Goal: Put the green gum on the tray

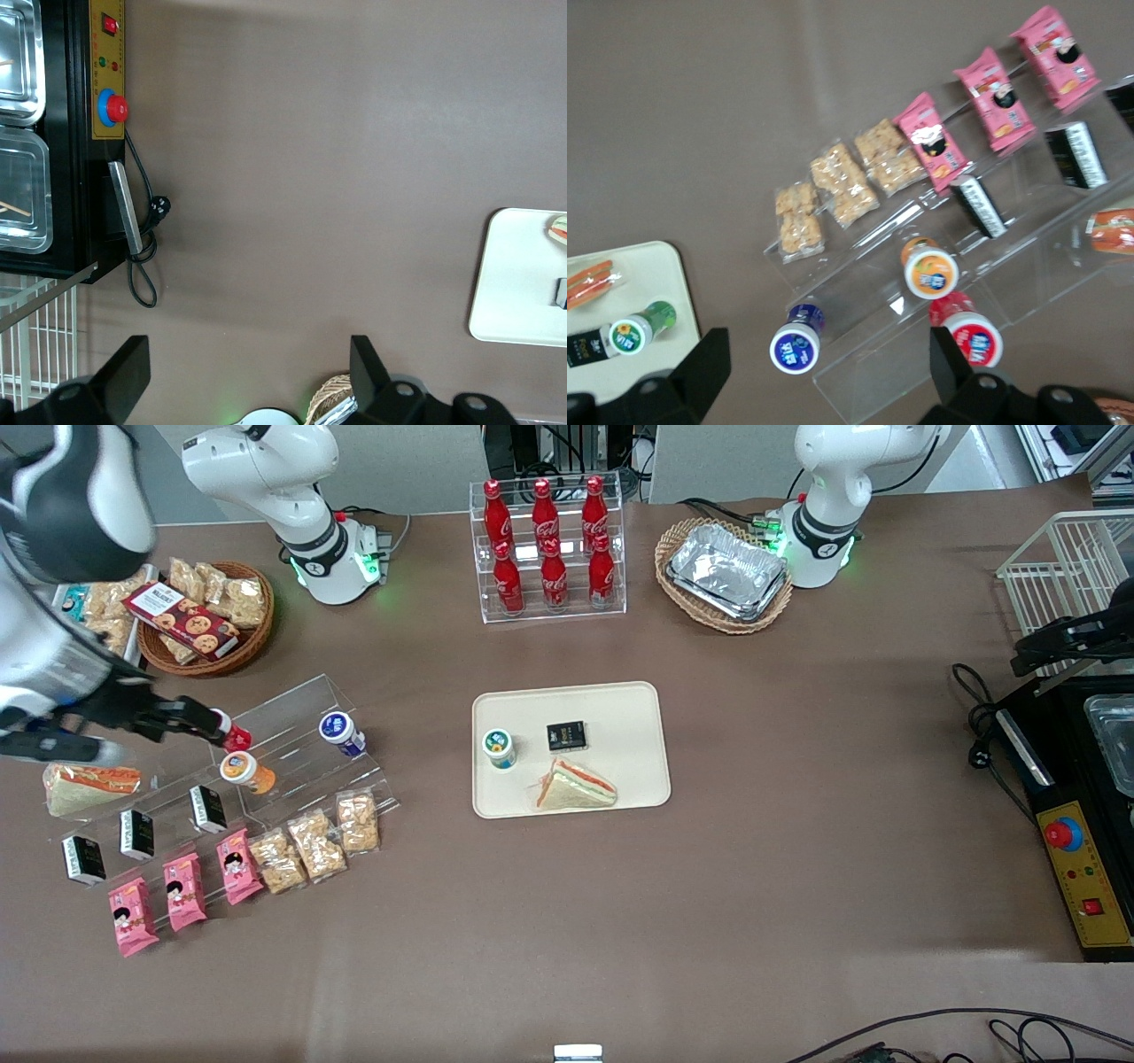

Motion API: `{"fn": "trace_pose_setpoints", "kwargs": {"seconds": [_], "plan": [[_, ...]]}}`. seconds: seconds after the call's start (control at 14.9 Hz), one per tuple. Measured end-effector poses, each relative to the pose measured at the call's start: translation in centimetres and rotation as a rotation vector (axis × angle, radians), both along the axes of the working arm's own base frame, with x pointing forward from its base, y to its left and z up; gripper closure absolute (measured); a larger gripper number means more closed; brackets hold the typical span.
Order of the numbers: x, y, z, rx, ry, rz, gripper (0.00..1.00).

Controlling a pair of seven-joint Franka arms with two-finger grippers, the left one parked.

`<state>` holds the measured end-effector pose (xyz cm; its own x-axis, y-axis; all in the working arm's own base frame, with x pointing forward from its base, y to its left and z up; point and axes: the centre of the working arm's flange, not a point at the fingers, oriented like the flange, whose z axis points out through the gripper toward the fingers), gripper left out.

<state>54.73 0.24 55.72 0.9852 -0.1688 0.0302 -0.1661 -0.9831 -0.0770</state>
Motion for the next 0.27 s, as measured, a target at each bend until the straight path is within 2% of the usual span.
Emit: {"fn": "trace_pose_setpoints", "kwargs": {"seconds": [0.27], "plan": [[-0.1, -3.4, 4.0, 0.003, -0.017, -0.053, 0.0]]}}
